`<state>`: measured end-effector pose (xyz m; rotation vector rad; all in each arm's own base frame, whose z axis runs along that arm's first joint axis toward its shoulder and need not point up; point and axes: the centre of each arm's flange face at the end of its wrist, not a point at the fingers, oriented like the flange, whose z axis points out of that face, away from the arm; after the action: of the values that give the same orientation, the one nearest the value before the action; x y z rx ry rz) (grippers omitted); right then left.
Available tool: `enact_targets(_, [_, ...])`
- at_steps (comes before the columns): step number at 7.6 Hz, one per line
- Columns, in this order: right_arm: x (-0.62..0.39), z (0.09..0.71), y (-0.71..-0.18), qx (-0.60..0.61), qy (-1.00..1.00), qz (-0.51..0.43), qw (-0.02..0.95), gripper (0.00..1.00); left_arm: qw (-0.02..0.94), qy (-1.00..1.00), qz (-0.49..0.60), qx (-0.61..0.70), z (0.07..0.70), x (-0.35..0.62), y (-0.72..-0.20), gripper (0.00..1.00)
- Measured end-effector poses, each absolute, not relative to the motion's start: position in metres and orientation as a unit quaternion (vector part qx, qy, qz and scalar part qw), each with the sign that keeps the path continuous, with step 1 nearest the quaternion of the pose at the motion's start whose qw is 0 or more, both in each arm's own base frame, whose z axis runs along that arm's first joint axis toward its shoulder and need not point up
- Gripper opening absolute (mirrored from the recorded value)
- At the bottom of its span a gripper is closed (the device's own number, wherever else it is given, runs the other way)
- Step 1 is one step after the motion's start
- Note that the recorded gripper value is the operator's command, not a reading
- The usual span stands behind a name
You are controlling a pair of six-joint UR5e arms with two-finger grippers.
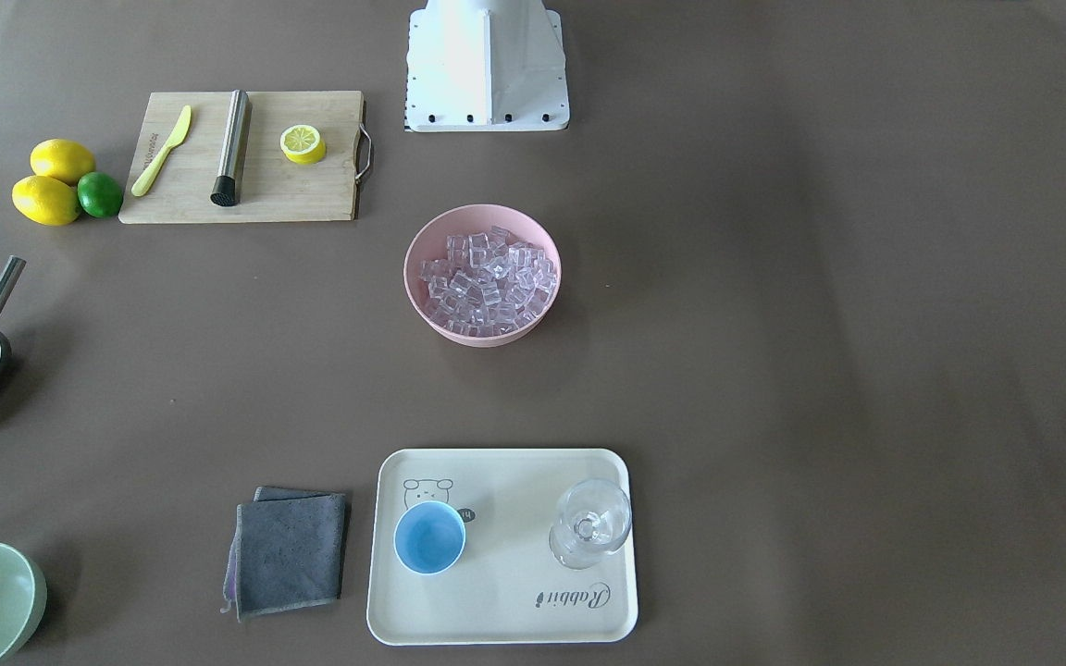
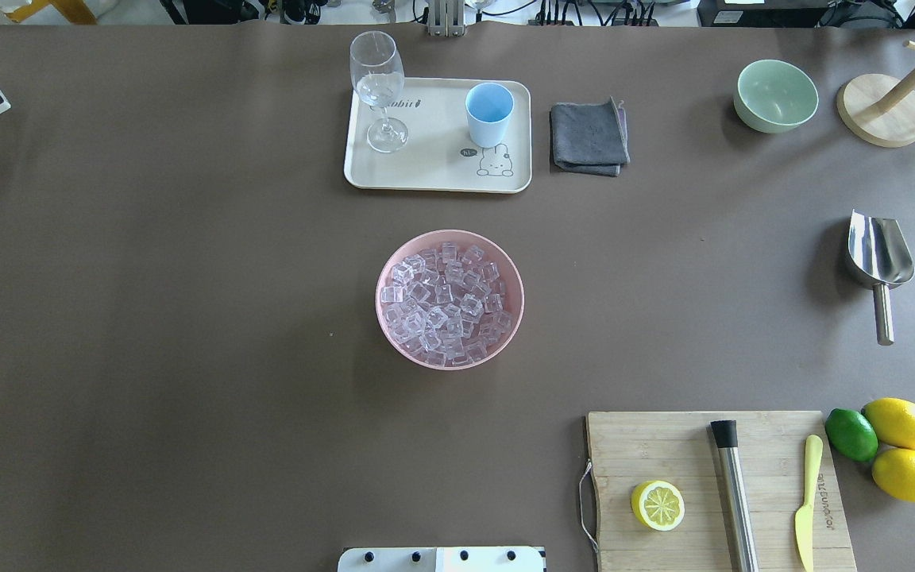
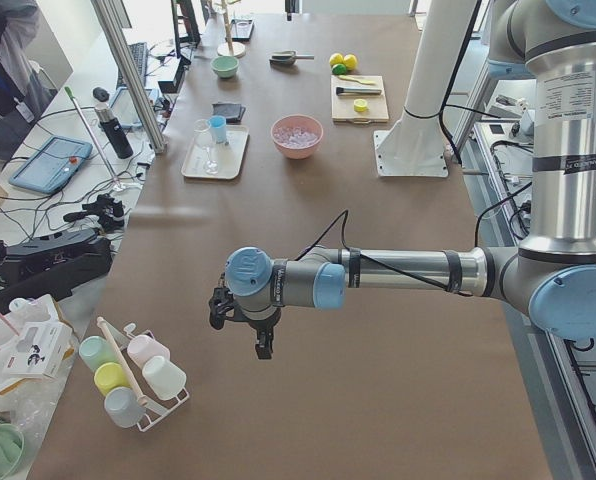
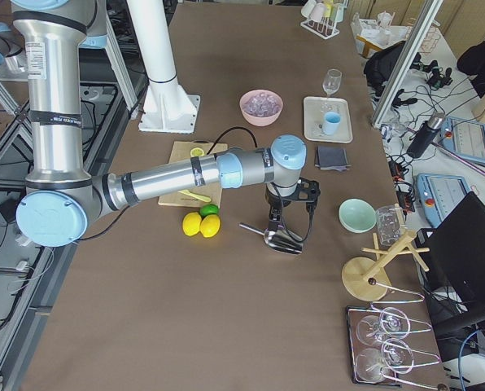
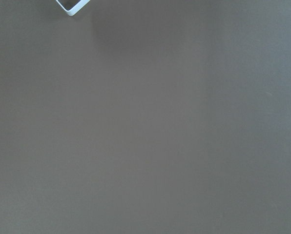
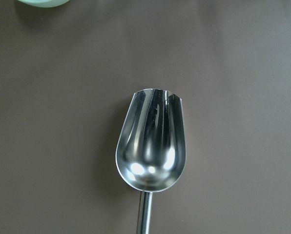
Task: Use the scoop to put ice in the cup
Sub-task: 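Move the right gripper down toward the metal scoop's handle, then close the right gripper on the metal scoop's handle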
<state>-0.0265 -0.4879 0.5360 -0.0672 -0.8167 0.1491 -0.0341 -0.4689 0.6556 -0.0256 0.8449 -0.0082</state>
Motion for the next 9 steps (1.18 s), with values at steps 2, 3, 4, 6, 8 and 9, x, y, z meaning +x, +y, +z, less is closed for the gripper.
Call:
enact_targets(2, [-0.047,0.532,-0.484,-0.088,-0.399,0.154,0.9,1.0,0.912,0.41,-0.004,-0.012,0.655,-0.034,-0.47,0.98])
enact_targets(3, [-0.057,0.541,-0.481,-0.111,-0.392,0.175,0.896,1.0,0.912,0.41,-0.003,-0.011,0.655,-0.033,-0.471,0.98])
enact_targets(4, [-0.063,0.554,-0.48,-0.127,-0.386,0.185,0.895,1.0,0.912,0.41,-0.002,-0.012,0.655,-0.032,-0.472,0.98])
enact_targets(6, [-0.08,0.587,-0.476,-0.126,-0.39,0.176,0.895,1.0,0.912,0.411,0.005,-0.014,0.655,-0.026,-0.474,0.98])
enact_targets(8, [-0.108,0.605,-0.468,-0.129,-0.393,0.162,0.896,1.0,0.912,0.411,0.006,-0.014,0.654,-0.025,-0.475,0.98])
enact_targets(9, [-0.122,0.606,-0.466,-0.132,-0.392,0.149,0.898,1.0,0.911,0.411,0.008,-0.011,0.651,-0.024,-0.477,0.98])
